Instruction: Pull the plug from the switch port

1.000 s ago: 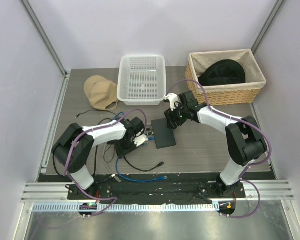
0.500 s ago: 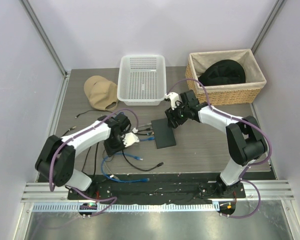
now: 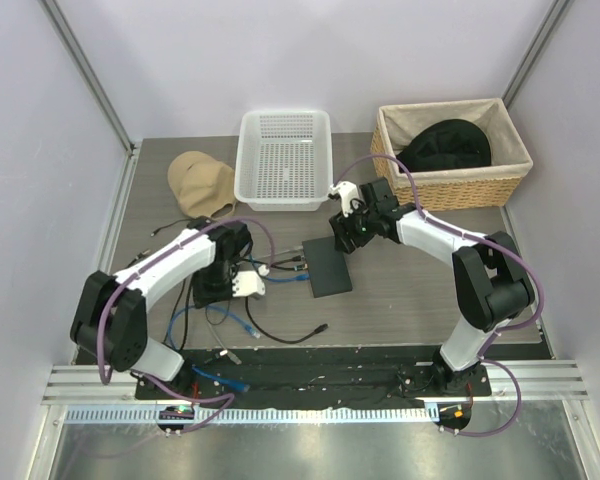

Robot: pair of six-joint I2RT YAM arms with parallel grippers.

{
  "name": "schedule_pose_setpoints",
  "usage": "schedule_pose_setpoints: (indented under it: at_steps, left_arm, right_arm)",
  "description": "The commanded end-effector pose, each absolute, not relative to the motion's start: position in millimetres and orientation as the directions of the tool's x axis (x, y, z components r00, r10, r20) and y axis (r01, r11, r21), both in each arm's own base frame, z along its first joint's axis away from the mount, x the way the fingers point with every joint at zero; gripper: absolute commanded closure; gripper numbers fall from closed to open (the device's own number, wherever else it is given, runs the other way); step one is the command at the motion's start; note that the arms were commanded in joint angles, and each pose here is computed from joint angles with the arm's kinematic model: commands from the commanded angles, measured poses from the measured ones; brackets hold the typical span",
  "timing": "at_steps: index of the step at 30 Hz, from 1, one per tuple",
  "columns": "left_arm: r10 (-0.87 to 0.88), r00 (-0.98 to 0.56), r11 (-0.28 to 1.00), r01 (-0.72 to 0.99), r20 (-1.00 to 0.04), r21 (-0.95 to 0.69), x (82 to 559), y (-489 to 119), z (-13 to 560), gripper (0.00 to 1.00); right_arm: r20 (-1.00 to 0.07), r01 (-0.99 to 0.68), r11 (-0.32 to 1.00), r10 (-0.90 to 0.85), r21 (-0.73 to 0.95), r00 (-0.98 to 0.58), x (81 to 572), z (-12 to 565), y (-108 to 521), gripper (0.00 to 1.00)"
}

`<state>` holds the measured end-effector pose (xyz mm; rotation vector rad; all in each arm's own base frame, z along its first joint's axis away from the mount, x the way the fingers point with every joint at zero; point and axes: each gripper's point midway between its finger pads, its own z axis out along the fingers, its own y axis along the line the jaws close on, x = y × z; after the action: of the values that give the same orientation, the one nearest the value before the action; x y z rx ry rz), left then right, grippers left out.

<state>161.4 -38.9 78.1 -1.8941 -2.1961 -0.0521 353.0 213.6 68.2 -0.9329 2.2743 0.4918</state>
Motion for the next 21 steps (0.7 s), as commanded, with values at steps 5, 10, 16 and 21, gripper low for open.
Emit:
schedule_pose_setpoints:
  at_steps: [5, 10, 16, 21]
  left_arm:
    - [0.88, -0.086, -0.02, 0.976, -0.466, -0.219, 153, -144, 170, 1.0]
    - [0.784, -0.138, 0.035, 0.983, -0.605, -0.179, 205, -194, 195, 1.0]
    - [0.687, -0.259, 0.139, 0.964, -0.679, -0.227, 241, -221, 216, 1.0]
    - [0.459, -0.36, 0.361, 0.911, -0.812, -0.2, 300, -196, 313, 1.0]
  right_arm:
    - [-0.71, -0.727, 0.681, -0.472, 0.082, -0.522, 351, 80, 211, 0.4]
    - [-0.714, -0.729, 0.682, -0.48, 0.062, -0.51, 353, 84, 209, 0.4]
    - [-0.722, -0.723, 0.69, -0.481, 0.039, -0.498, 355, 89, 202, 0.4]
    - [-0.716, -0.707, 0.706, -0.477, 0.033, -0.509, 351, 86, 189, 0.4]
